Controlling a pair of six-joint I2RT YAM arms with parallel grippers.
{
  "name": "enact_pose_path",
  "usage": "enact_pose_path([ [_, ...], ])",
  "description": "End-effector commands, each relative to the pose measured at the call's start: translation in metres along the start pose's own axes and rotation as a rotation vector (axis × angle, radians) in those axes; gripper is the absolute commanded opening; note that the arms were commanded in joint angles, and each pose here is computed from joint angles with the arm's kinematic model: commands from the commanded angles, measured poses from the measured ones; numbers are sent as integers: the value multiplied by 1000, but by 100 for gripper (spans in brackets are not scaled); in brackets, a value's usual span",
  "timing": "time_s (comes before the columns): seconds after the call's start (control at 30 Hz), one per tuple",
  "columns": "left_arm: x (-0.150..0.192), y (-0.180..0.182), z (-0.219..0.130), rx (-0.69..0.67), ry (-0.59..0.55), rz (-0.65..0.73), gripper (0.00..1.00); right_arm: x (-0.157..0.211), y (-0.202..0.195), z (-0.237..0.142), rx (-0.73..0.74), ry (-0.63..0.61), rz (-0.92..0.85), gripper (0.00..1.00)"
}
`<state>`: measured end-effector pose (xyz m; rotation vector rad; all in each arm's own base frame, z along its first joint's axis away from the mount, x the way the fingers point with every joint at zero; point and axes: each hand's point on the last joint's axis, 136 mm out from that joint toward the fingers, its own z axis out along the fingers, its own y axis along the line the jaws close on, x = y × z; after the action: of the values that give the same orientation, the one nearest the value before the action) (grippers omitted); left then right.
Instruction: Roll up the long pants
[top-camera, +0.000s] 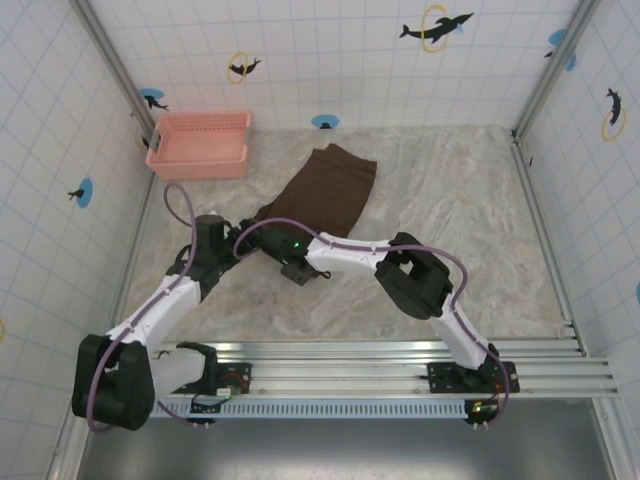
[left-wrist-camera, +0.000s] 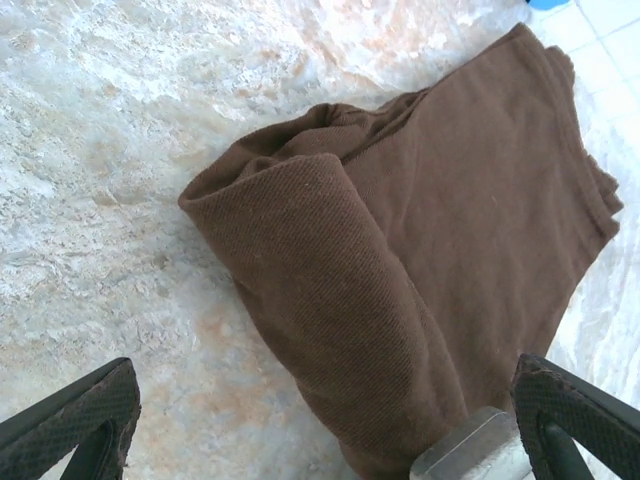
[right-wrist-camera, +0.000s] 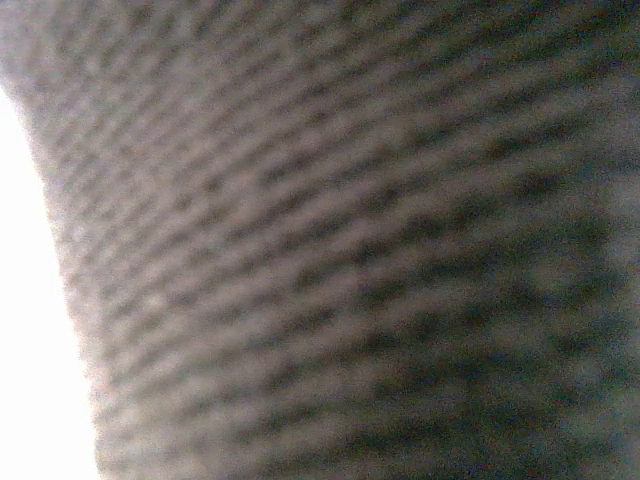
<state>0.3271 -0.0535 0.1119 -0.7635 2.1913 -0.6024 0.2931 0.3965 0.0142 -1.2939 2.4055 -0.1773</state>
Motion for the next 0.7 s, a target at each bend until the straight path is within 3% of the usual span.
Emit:
enact_pose_path([
  [0.0, -1, -9, 4, 101, -33, -40, 97, 48, 47, 46, -249, 153, 0, 0],
  [0.37, 5, 8, 52, 218, -32, -210, 97, 58, 58, 49, -371, 174, -1, 0],
  [0.67, -9, 3, 66, 258, -68, -223, 97, 69, 61, 53, -386, 214, -27, 0],
])
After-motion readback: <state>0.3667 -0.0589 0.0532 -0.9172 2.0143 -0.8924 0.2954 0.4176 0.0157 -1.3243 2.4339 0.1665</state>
